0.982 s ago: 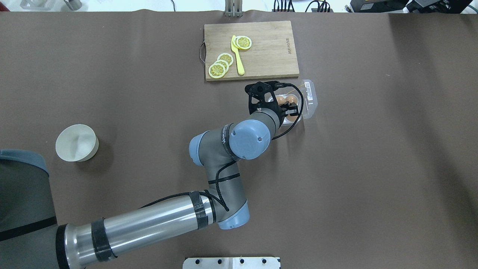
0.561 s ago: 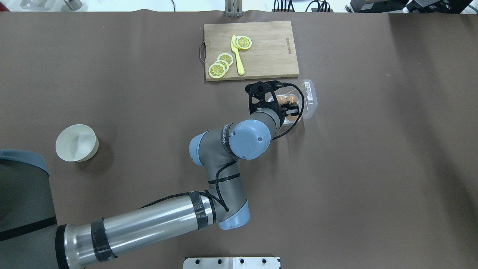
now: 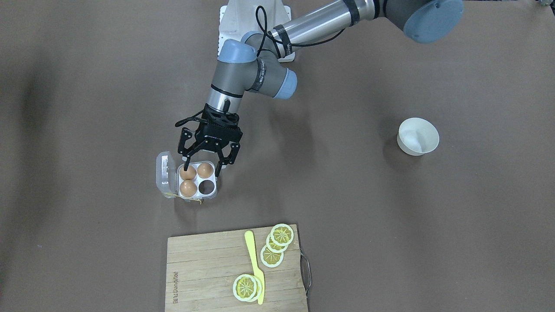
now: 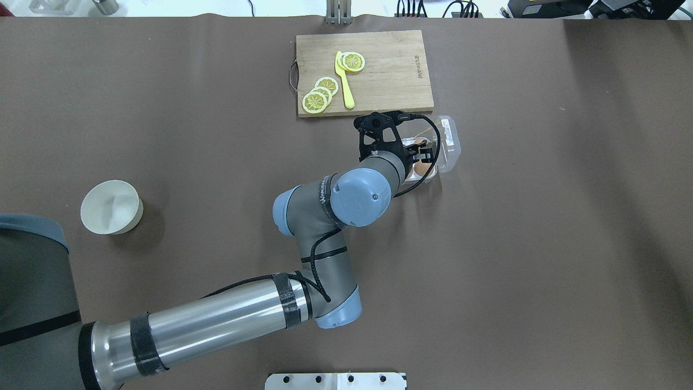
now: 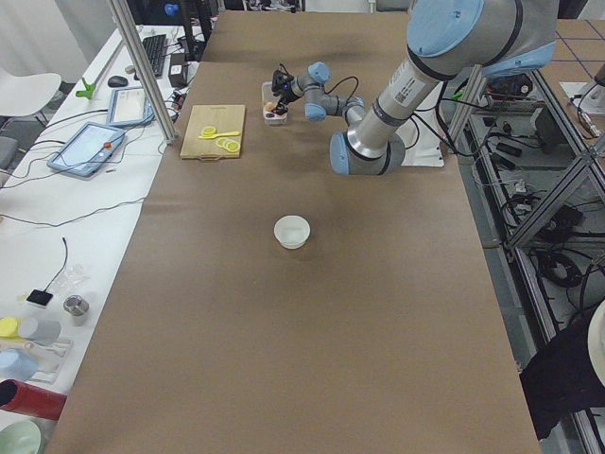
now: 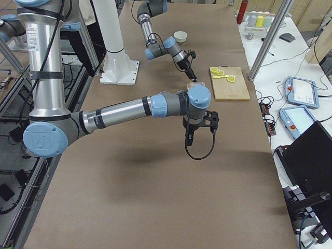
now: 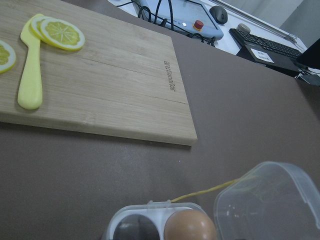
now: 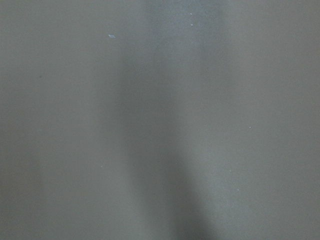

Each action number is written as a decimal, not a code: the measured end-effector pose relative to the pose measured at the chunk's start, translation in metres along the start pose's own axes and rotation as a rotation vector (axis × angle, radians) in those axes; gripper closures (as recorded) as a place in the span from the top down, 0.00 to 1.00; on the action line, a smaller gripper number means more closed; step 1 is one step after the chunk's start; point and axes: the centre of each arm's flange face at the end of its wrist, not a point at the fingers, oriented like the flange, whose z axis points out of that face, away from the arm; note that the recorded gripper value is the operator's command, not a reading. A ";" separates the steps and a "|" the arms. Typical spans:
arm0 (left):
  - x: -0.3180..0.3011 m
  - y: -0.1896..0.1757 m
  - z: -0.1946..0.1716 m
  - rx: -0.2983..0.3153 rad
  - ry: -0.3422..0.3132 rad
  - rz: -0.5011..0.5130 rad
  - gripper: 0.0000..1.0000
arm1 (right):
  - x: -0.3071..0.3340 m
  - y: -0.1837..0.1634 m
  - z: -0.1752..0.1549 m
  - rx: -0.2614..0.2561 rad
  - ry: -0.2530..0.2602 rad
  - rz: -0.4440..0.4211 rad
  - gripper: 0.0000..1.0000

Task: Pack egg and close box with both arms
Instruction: 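Withdraw the left gripper from the carton while the right arm approaches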

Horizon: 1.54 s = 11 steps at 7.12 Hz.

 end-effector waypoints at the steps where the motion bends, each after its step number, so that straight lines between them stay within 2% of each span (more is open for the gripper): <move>1: 0.002 -0.015 -0.006 0.000 0.017 -0.007 0.97 | -0.003 0.000 0.001 -0.002 -0.002 -0.003 1.00; 3: -0.035 -0.045 -0.033 -0.048 0.039 -0.012 0.97 | -0.030 -0.001 0.005 -0.014 -0.025 0.007 1.00; 5: -0.081 -0.082 -0.087 -0.130 -0.017 -0.009 0.97 | -0.068 -0.003 0.011 -0.014 -0.089 0.001 1.00; 6: -0.093 -0.112 -0.126 -0.175 -0.058 -0.017 0.97 | -0.090 -0.001 0.020 -0.001 -0.118 0.005 1.00; 7: -0.102 -0.145 -0.167 -0.216 -0.091 -0.034 0.97 | -0.116 0.001 0.038 0.021 -0.133 0.004 0.91; 9: -0.122 -0.188 -0.216 -0.260 -0.113 -0.067 0.97 | -0.153 0.001 0.086 0.083 -0.148 0.001 0.46; 10: -0.131 -0.199 -0.227 -0.266 -0.115 -0.077 0.97 | -0.172 -0.005 0.114 0.107 -0.166 0.007 0.13; 11: -0.139 -0.206 -0.235 -0.268 -0.115 -0.084 0.97 | -0.199 -0.014 0.144 0.119 -0.186 0.012 0.00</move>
